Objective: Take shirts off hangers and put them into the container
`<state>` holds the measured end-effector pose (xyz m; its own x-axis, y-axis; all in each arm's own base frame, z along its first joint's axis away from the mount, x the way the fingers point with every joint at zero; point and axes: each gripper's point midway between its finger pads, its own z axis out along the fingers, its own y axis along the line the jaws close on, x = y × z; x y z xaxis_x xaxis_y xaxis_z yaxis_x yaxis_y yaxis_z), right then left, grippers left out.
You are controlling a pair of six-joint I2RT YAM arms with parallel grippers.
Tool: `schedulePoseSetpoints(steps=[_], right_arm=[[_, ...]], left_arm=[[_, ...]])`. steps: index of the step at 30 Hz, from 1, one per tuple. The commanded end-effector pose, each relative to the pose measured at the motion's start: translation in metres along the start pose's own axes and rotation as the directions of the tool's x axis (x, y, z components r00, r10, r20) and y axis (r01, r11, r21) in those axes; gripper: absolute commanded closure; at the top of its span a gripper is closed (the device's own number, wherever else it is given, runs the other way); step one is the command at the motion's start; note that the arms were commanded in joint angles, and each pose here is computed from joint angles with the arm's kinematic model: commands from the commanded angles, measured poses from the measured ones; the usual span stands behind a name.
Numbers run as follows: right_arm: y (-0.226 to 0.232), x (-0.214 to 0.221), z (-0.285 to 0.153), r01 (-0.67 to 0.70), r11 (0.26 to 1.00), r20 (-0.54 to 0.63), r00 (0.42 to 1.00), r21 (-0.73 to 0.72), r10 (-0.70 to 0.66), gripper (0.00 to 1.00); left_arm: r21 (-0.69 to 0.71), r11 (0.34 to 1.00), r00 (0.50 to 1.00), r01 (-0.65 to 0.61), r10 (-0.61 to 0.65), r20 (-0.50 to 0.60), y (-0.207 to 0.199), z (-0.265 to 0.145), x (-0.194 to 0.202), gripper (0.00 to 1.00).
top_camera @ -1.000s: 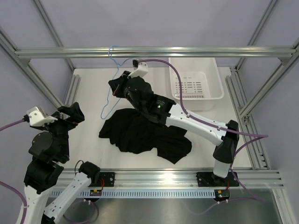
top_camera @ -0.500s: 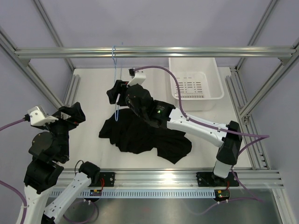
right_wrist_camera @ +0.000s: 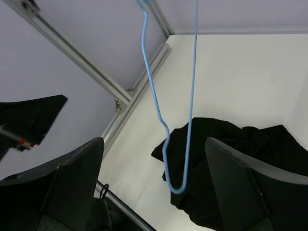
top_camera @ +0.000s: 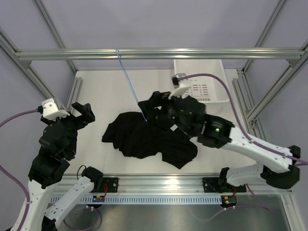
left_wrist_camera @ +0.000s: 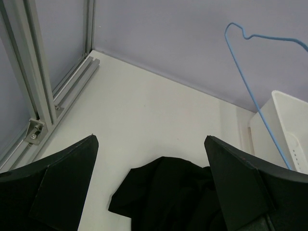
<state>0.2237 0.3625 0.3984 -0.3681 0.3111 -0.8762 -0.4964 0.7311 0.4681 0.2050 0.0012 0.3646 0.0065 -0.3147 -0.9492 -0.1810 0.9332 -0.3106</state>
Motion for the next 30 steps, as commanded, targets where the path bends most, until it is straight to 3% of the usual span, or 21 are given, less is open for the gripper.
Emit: schedulePoseSetpoints(steps=[1, 6, 12, 18, 22, 30], right_arm=[[-0.043, 0.018, -0.045, 0.041, 0.997, -0.086, 0.996, 0.069, -0.035, 0.03], [-0.081, 0.053, -0.093, -0.006, 0.995, -0.186, 0.982, 0.095, 0.023, 0.00], [-0.103, 0.119, -0.100, -0.103, 0.990, -0.276, 0.953, 0.095, 0.125, 0.00], [-0.111, 0.187, -0.063, -0.108, 0.987, -0.408, 0.901, 0.123, 0.149, 0.00], [-0.117, 0.185, -0.028, -0.147, 0.982, -0.394, 0.901, 0.116, 0.181, 0.01], [-0.086, 0.212, 0.035, -0.101, 0.994, -0.527, 0.844, 0.034, 0.103, 0.01]], left_arm=[[0.016, 1.000, 1.000, -0.011, 0.012, -0.029, -0.006, -0.002, -0.008, 0.01], [0.039, 0.999, 0.998, 0.017, -0.015, -0.057, -0.011, -0.006, -0.004, 0.01], [0.082, 0.995, 0.988, 0.059, -0.046, -0.147, -0.025, -0.007, 0.008, 0.01], [0.131, 0.984, 0.985, 0.118, -0.100, -0.142, -0.032, -0.011, 0.012, 0.01], [0.156, 0.979, 0.986, 0.128, -0.108, -0.131, -0.034, -0.015, 0.005, 0.01], [0.160, 0.980, 0.987, 0.119, -0.098, -0.129, -0.032, -0.018, 0.005, 0.01]])
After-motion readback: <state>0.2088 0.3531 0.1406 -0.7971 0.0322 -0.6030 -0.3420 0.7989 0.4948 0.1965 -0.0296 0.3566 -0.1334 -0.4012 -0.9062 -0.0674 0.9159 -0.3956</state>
